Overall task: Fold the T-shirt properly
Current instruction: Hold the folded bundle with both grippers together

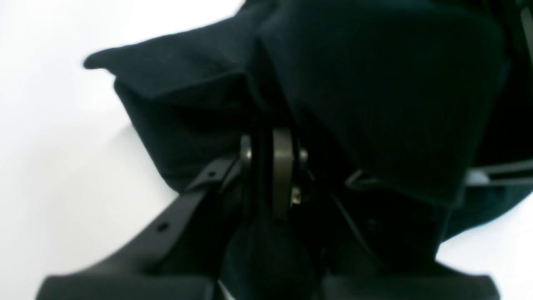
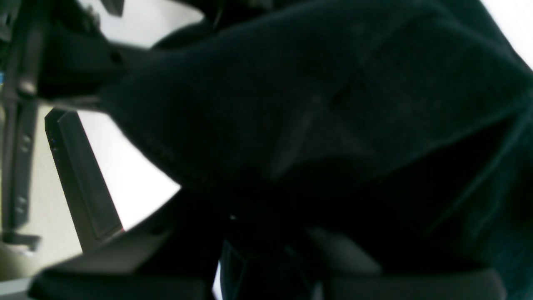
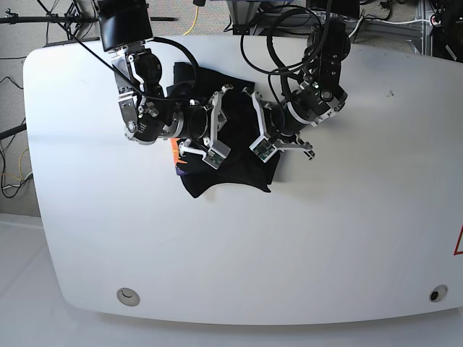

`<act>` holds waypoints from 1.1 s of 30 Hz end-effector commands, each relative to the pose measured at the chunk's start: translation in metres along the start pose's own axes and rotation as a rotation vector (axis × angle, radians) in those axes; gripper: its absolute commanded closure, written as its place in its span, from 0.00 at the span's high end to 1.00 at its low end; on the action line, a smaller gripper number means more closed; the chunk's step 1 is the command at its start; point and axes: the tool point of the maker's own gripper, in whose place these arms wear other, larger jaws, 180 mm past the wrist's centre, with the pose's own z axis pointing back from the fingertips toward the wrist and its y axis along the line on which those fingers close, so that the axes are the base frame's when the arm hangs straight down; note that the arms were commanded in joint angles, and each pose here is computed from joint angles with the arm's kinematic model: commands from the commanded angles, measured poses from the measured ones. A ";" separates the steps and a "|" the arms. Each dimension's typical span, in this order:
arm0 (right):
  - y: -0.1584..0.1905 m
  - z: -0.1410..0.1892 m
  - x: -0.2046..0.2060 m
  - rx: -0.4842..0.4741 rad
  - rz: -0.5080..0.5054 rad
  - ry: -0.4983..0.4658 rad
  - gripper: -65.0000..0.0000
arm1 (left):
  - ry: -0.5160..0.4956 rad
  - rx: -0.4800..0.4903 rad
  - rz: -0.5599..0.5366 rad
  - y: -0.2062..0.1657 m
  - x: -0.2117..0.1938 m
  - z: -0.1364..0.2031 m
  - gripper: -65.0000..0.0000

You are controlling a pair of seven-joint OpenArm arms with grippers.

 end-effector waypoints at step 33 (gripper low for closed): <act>-0.004 0.004 0.004 -0.010 0.016 -0.001 0.00 | -0.114 -0.002 0.039 -0.008 0.030 0.005 0.70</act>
